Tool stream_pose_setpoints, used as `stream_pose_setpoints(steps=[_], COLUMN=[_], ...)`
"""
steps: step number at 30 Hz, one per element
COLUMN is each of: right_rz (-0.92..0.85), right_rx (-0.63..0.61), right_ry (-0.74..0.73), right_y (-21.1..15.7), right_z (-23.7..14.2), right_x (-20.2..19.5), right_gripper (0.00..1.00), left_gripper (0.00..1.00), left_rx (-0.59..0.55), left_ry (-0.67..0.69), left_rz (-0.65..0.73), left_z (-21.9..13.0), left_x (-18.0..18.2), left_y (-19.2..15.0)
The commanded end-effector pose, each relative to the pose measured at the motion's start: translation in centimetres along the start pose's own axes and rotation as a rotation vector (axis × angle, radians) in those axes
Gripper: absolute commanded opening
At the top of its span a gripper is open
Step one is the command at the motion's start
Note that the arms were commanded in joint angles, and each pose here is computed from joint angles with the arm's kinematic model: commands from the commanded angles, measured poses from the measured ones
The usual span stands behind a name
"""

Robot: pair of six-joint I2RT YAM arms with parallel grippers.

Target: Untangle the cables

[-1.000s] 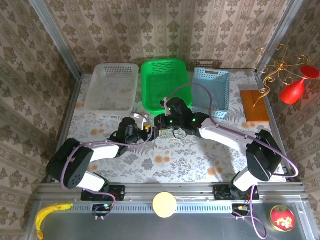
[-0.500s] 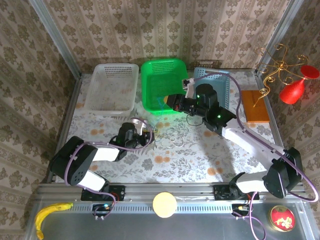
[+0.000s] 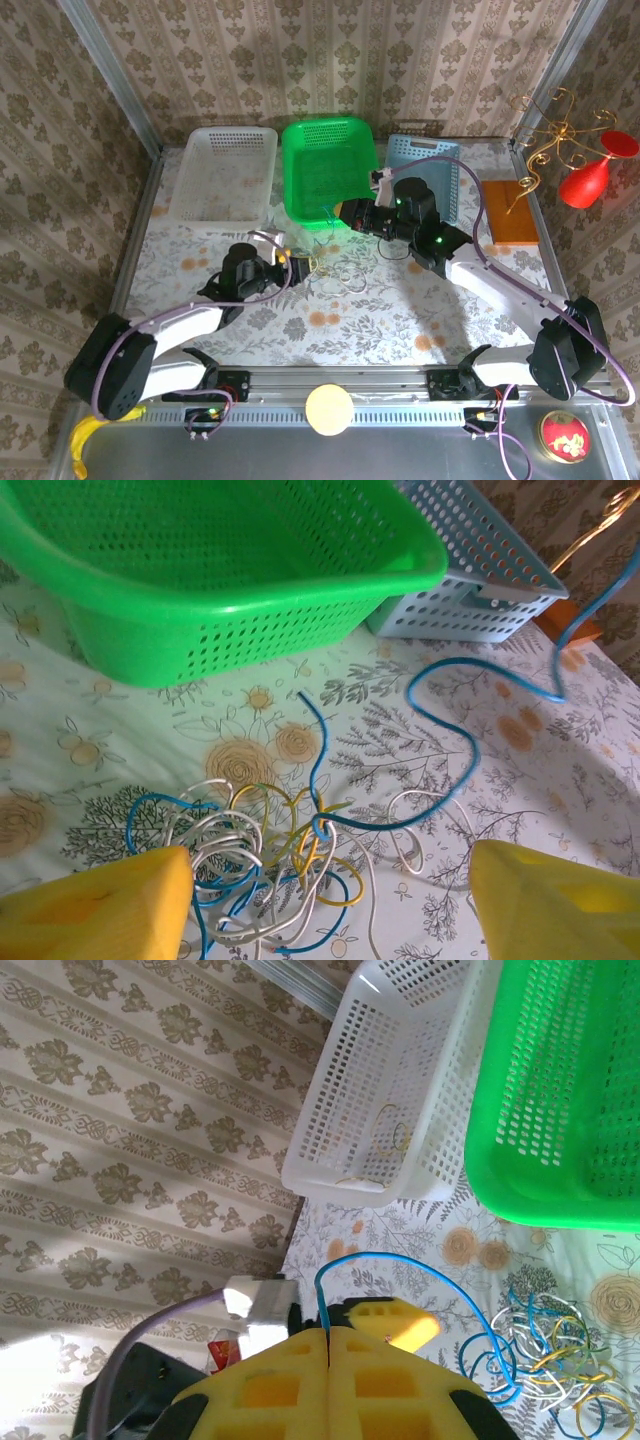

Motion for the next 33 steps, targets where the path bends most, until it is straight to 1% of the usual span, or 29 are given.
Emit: stream_pose_setpoints(steps=[1,4,8,13,19,22,27,30,33], right_rz=[-0.031,-0.038,-0.05,-0.062,-0.07,-0.072,-0.123,-0.17,-0.21], right_rx=[-0.022,-0.017,-0.018,-0.022,-0.016,-0.027,-0.073,-0.126,-0.193], right_ry=[0.046,0.06,0.082,0.103,0.125,0.155,0.207,0.236,0.261], right_y=[0.8,1.0,1.6,2.1,2.3,2.9,5.2,7.2,9.3], right_z=[-0.9,-1.0,-1.3,-1.7,-1.7,-2.2,-4.2,-6.2,-8.4], right_x=[1.3,1.8,2.7,3.8,5.0,6.1,9.4,11.9,14.1], right_gripper=[0.0,0.0,0.0,0.0,0.0,0.0,0.0,0.0,0.0], left_gripper=[0.78,0.82,0.86,0.87,0.88,0.81,0.62,0.55,0.52], left_rx=[-0.015,-0.021,0.003,0.015,0.031,0.042,0.072,0.085,0.094], left_ry=[0.03,0.022,-0.008,-0.067,-0.123,-0.116,-0.082,-0.066,-0.049], left_rz=[0.026,0.068,0.112,0.128,0.109,0.084,0.039,0.017,0.002], left_z=[-1.2,-1.7,-1.3,0.5,3.9,5.2,6.1,6.0,5.8], left_x=[-0.2,-0.5,-0.9,-1.3,-1.1,-0.4,1.4,2.2,2.8], left_y=[0.9,1.6,1.9,2.4,2.8,2.1,-0.3,-1.7,-2.8])
Point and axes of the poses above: each hand's point on the last joint's axis, 136 mm out from that joint toward the fingers, its own z axis out along the fingers, its own x axis along the line the jaws close on, y = z × x, the point moved 6 cm from there along -z, back along the fingers, and after that the axes turned 7 degrees about -z, right-handed, at the moved point
